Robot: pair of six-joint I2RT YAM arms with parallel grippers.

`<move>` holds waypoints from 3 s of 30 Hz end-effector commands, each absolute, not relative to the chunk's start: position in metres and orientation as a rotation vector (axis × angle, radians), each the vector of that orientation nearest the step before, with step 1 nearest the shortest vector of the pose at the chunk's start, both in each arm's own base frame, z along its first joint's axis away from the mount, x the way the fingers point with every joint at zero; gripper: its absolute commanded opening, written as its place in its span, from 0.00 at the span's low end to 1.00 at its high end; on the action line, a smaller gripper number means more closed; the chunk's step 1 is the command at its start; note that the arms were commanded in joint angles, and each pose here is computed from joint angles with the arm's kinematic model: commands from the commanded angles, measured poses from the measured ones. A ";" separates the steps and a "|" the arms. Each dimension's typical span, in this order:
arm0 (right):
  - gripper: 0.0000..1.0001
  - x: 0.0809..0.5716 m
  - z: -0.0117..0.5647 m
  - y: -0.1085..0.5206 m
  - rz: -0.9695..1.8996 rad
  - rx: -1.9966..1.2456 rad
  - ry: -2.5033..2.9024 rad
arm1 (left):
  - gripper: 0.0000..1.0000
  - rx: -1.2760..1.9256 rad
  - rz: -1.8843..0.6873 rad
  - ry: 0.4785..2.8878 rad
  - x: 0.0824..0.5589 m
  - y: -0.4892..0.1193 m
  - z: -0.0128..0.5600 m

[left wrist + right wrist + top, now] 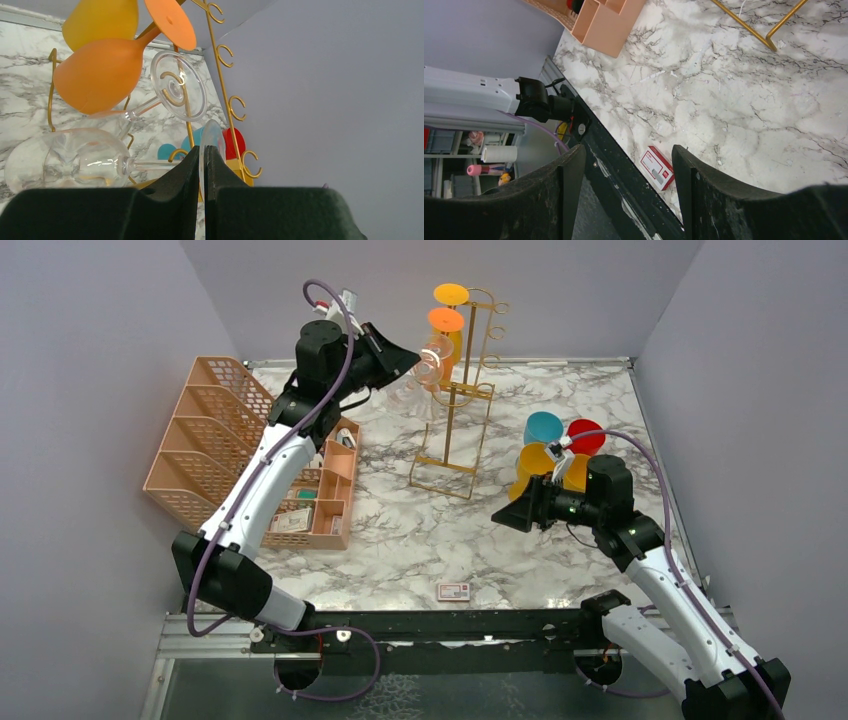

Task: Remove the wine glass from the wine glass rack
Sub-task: Pick up the wine glass from the wine rack, then place the wine glass at the center of the board.

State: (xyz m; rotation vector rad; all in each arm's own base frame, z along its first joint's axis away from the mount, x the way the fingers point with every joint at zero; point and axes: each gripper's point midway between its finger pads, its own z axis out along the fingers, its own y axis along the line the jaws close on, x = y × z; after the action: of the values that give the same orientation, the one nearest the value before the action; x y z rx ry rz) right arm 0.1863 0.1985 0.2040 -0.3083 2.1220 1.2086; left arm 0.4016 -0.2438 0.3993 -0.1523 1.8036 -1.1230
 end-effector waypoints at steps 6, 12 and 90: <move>0.67 0.189 0.209 0.197 1.191 -0.314 2.107 | 0.00 -0.143 -1.174 1.645 0.397 -0.228 0.438; 0.67 0.189 0.209 0.197 1.186 -0.314 2.106 | 0.00 -0.165 -1.156 1.637 0.399 -0.221 0.438; 0.54 0.126 0.246 0.255 1.734 -0.676 1.964 | 0.00 0.282 -1.511 1.603 0.155 -0.304 0.279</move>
State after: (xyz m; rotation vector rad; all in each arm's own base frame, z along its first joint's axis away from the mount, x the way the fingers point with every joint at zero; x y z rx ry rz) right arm 0.1343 0.2428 0.2378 -0.5747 1.9846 1.7157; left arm 0.1462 -0.3029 0.2499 0.3553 1.7536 -1.5009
